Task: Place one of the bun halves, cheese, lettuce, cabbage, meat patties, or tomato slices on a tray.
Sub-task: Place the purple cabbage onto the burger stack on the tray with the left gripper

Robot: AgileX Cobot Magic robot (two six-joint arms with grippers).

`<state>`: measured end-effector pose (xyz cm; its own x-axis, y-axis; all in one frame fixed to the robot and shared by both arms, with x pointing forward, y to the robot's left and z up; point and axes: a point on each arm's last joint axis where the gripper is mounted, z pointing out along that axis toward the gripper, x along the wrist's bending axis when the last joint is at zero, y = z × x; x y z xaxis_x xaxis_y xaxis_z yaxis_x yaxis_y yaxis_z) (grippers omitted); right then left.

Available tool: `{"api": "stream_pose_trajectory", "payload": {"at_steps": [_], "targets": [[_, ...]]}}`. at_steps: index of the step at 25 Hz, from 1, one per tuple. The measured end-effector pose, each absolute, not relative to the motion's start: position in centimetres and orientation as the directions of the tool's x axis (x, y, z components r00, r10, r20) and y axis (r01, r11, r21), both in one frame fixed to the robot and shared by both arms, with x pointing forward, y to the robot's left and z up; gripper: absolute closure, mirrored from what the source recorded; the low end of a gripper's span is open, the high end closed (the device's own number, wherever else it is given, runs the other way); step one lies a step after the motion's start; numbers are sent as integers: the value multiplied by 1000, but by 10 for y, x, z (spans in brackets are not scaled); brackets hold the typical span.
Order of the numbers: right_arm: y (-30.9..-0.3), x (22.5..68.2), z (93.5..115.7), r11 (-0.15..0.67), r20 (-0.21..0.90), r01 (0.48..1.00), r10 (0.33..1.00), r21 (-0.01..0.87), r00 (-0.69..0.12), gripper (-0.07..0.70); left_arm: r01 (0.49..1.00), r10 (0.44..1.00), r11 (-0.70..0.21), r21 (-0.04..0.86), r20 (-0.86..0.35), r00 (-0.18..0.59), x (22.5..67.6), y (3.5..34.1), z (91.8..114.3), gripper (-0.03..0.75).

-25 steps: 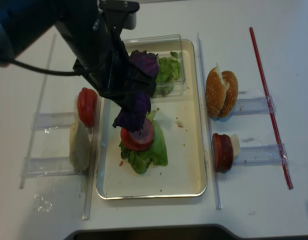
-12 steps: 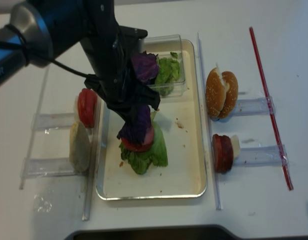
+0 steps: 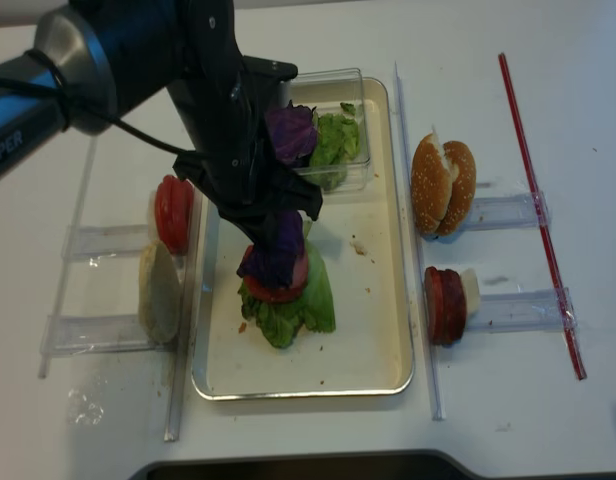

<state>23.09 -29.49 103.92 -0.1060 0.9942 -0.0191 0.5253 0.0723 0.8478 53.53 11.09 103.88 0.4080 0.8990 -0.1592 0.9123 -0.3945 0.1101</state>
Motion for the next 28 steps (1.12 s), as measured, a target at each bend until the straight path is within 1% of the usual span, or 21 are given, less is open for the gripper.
{"api": "stream_pose_trajectory", "payload": {"at_steps": [12,19,22,28], "targets": [[-295,231,1039,76,-22,525,994,848,-108,158,914,899,-389,116,-170,405,536,110,1039,678],[-295,231,1039,76,-22,525,994,848,-108,158,917,900,-389,92,-172,400,538,108,1030,666],[-295,231,1039,76,-22,525,994,848,-108,158,917,900,-389,94,-172,400,538,108,1030,616],[-295,231,1039,76,-22,525,994,848,-108,158,916,901,-392,84,-167,401,538,108,1030,412]]}}
